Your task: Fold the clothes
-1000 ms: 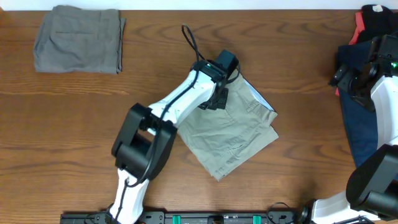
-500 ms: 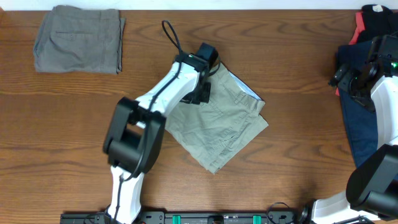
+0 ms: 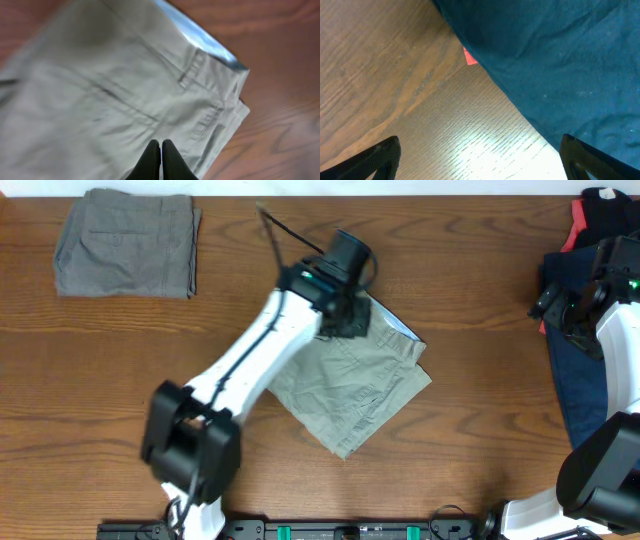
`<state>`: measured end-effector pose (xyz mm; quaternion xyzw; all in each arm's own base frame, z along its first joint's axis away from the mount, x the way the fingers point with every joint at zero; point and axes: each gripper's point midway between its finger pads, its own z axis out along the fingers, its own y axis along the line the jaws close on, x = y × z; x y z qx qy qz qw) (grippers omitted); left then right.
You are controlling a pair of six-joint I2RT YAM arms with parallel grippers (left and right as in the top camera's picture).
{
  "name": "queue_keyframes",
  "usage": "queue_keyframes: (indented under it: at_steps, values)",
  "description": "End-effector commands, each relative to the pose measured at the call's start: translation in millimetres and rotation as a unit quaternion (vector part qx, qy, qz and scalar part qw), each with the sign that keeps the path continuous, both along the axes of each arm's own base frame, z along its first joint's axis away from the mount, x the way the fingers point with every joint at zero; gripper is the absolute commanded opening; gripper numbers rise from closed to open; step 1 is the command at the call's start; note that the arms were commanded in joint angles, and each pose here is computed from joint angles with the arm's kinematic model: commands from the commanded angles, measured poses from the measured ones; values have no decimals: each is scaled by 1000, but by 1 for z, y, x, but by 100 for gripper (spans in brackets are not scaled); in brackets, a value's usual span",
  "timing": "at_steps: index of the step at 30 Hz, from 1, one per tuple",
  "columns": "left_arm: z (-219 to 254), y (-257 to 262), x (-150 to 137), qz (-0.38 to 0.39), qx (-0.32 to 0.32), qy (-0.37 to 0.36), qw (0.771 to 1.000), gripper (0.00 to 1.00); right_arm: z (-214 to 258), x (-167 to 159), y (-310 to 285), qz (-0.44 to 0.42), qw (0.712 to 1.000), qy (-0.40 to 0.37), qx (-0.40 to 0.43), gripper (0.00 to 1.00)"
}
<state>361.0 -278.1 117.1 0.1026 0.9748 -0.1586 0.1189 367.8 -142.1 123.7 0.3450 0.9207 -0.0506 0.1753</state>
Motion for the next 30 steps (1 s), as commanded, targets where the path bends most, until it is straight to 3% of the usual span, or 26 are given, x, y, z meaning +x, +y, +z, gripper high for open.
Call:
queue_keyframes:
  at_steps: [1, 11, 22, 30]
  values:
    - [-38, -24, -22, -23, 4, 47, 999, 6, 4, -1, -1, 4, 1000, -2, -8, 99]
    - [-100, -77, -44, -82, 4, 62, 995, 7, 4, -1, -2, 4, 1000, -2, -8, 99]
    - [-103, -84, -55, -94, 7, 70, 993, 7, 4, -1, -2, 4, 1000, -2, -8, 99]
    - [-40, -80, -71, -152, -14, 63, 986, 7, 4, -1, -2, 4, 1000, -2, -8, 99]
